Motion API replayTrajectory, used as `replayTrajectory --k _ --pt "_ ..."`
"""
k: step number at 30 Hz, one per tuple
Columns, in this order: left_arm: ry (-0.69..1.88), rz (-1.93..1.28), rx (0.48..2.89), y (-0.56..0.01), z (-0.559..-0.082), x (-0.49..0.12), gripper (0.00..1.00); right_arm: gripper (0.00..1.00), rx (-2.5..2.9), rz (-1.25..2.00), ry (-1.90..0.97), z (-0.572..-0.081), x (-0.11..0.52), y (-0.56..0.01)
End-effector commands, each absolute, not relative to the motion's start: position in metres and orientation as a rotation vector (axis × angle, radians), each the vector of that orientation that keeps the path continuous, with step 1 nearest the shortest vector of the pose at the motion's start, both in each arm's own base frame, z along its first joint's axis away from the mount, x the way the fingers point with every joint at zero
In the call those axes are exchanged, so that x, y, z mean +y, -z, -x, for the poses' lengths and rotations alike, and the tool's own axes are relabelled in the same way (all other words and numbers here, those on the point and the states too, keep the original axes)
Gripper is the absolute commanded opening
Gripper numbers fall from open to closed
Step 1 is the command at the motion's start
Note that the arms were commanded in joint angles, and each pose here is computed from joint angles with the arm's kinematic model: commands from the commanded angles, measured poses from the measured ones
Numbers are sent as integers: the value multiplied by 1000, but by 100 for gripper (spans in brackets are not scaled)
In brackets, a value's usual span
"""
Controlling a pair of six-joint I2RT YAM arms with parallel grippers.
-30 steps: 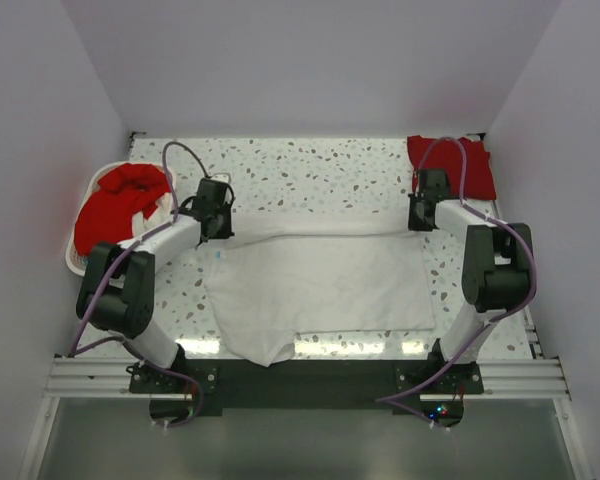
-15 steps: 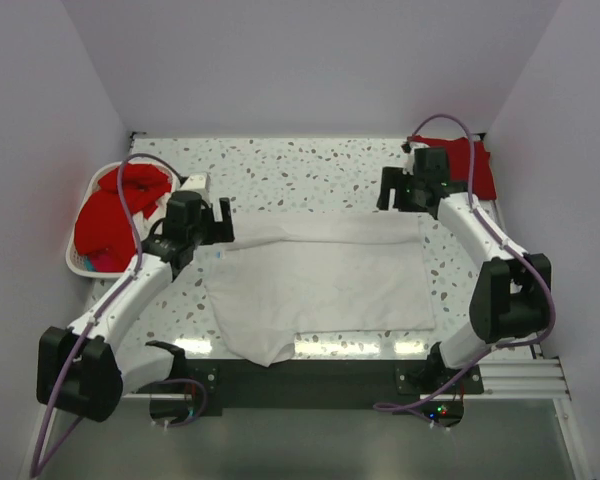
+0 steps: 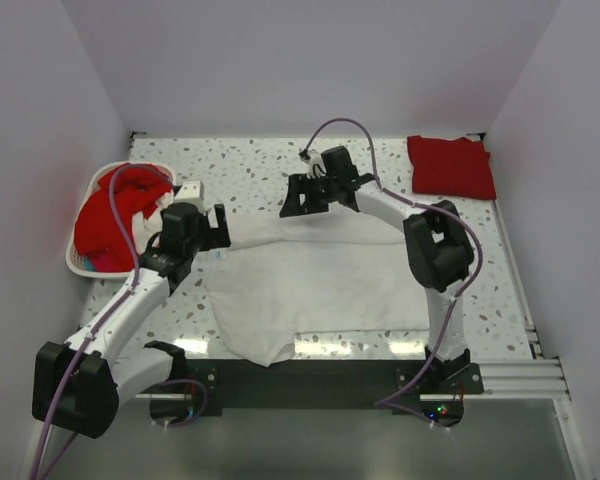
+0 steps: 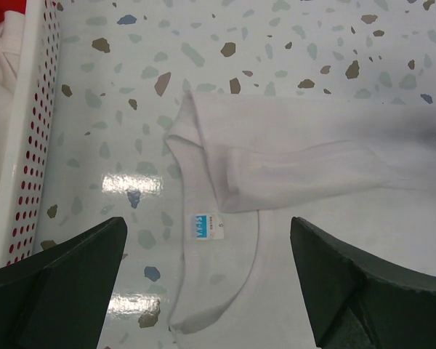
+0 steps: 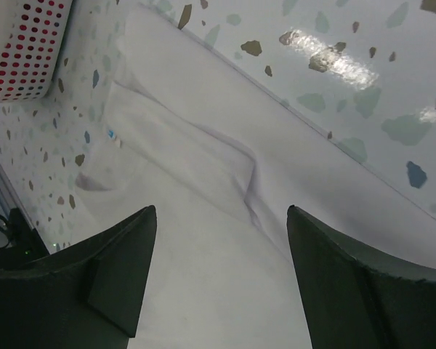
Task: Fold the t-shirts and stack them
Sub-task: Fold the tshirt
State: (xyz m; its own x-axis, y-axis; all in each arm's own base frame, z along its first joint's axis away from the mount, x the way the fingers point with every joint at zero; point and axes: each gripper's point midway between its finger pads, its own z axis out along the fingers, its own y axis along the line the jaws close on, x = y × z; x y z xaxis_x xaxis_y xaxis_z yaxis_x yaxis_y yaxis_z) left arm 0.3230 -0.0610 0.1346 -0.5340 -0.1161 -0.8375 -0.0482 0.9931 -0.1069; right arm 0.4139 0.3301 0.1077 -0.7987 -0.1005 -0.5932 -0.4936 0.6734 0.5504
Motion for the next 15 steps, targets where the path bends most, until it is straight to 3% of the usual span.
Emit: replayTrajectory --k 1,5,15 --pt "82 145 2059 -150 -338 -58 100 75 2254 462 -1179 -427 369 -128" --pt "99 141 2069 -147 -338 -61 100 74 2319 459 -1202 -430 385 -93" --pt "121 134 2075 -146 -338 -65 100 73 2336 514 -1329 -413 410 -75"
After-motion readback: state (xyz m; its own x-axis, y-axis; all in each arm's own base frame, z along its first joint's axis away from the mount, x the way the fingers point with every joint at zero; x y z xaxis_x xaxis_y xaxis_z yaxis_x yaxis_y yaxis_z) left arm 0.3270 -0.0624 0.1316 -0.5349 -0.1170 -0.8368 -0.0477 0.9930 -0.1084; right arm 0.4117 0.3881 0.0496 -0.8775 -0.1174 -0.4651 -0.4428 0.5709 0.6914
